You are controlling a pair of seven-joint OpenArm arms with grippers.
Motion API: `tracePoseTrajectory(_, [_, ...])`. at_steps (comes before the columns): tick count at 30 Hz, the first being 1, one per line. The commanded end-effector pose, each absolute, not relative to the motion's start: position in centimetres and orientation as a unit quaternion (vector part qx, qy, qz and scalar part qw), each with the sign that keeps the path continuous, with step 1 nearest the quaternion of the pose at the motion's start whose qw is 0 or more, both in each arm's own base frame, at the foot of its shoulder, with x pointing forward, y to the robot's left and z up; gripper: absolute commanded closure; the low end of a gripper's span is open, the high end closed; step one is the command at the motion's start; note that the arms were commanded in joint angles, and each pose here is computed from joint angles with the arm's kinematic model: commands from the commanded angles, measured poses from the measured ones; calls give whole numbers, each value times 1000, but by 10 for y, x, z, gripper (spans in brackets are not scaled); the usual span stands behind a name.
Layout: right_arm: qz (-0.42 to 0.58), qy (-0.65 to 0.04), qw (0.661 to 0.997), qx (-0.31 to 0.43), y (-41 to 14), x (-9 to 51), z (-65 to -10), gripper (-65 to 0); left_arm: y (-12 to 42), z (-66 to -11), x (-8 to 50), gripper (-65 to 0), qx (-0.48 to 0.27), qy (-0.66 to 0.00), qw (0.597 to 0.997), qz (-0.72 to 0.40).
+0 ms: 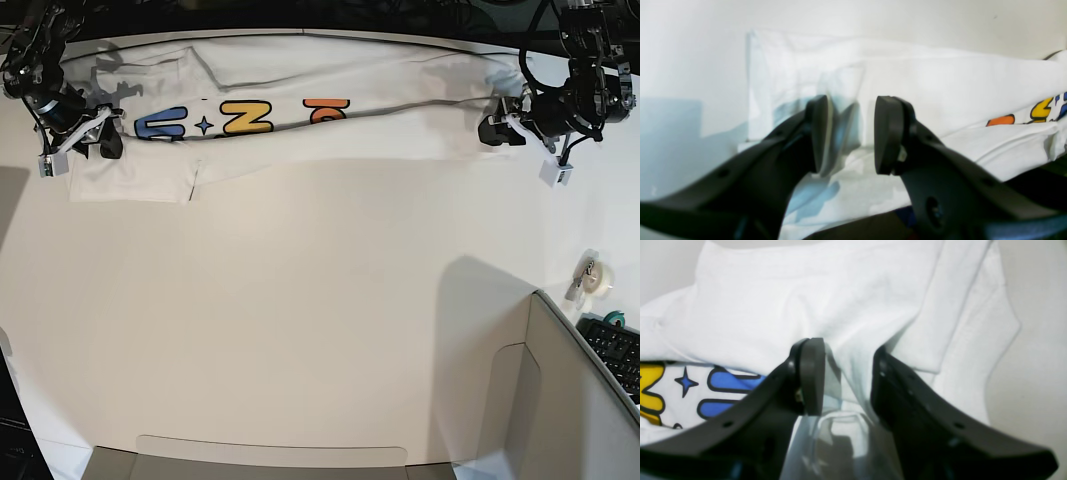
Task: Layout the t-shirt on the table in an organized manner, then fold the t-shirt properly
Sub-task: 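Hold the folded hem with both grippers over the collar edge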
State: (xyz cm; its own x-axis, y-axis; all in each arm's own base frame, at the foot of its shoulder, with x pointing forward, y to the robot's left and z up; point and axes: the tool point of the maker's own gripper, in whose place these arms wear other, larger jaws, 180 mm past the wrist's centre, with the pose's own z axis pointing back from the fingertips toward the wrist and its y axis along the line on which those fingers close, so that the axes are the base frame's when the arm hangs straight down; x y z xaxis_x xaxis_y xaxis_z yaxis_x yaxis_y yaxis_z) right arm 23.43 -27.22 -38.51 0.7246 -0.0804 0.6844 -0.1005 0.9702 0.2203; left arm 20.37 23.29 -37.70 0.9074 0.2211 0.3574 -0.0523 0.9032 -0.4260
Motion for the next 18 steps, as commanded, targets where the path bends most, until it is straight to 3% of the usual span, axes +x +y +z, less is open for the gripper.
tracePoseTrajectory(1, [20,-356,928,110,-276,233,-385,-208,237,-368,210,-231,-205,-218,952,65])
tracePoseTrajectory(4, [21,-353,929,110,-276,233,-386,-177,236,-369,210,-230,-205,-217,952,65])
tracePoseTrajectory(8, [23,-351,930,106,-278,234,-385,0,237,-368,210,-230,-205,-218,952,66])
tracePoseTrajectory(18, [40,-349,933,81,-297,236,-376,0,238,-367,211,-230,-204,-222,951,66])
